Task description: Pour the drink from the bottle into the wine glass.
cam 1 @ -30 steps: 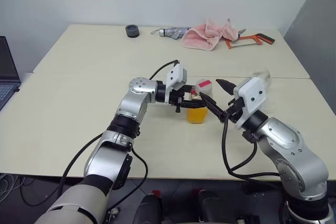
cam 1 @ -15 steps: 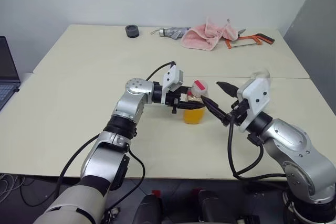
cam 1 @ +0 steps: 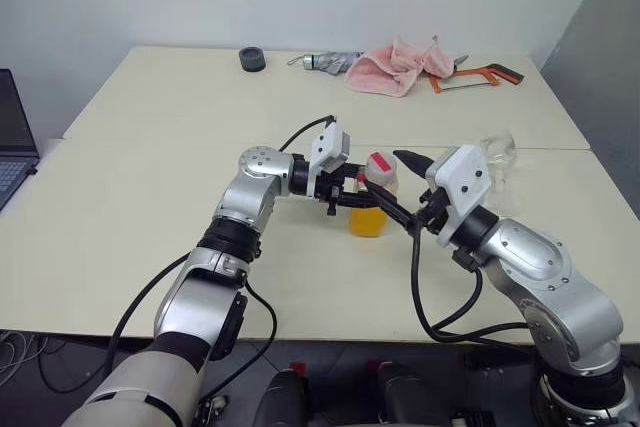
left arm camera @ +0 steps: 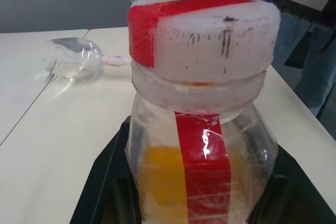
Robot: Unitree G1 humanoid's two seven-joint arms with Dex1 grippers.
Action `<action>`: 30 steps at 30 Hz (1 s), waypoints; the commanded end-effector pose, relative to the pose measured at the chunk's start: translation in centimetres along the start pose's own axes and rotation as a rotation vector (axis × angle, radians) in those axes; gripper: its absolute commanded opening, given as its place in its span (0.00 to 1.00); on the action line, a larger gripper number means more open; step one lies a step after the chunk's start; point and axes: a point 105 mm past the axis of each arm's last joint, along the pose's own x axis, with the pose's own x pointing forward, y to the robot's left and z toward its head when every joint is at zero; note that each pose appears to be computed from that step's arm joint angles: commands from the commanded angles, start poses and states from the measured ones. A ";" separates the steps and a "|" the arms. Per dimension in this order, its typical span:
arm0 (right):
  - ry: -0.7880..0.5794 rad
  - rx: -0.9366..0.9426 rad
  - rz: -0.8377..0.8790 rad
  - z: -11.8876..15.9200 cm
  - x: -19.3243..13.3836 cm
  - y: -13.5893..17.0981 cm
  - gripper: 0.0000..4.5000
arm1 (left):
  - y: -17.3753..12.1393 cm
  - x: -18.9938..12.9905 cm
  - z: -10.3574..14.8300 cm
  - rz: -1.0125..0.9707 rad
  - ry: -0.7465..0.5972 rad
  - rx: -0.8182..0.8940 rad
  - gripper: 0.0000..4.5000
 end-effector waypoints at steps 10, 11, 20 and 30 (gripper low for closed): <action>-0.055 -0.032 -0.064 1.0 0.4 -1.3 0.72 | 0.5 -0.1 1.7 -0.006 -0.028 0.064 0.41; -0.052 -0.032 -0.068 1.0 0.3 -1.4 0.72 | 0.5 -0.1 1.7 -0.005 -0.028 0.064 0.41; -0.023 -0.032 -0.107 0.4 -0.4 -2.3 0.72 | 0.5 -0.2 1.7 0.001 -0.030 0.063 0.41; -0.012 -0.033 -0.108 0.2 -0.9 -2.5 0.72 | 0.6 -0.3 1.8 0.007 -0.031 0.066 0.41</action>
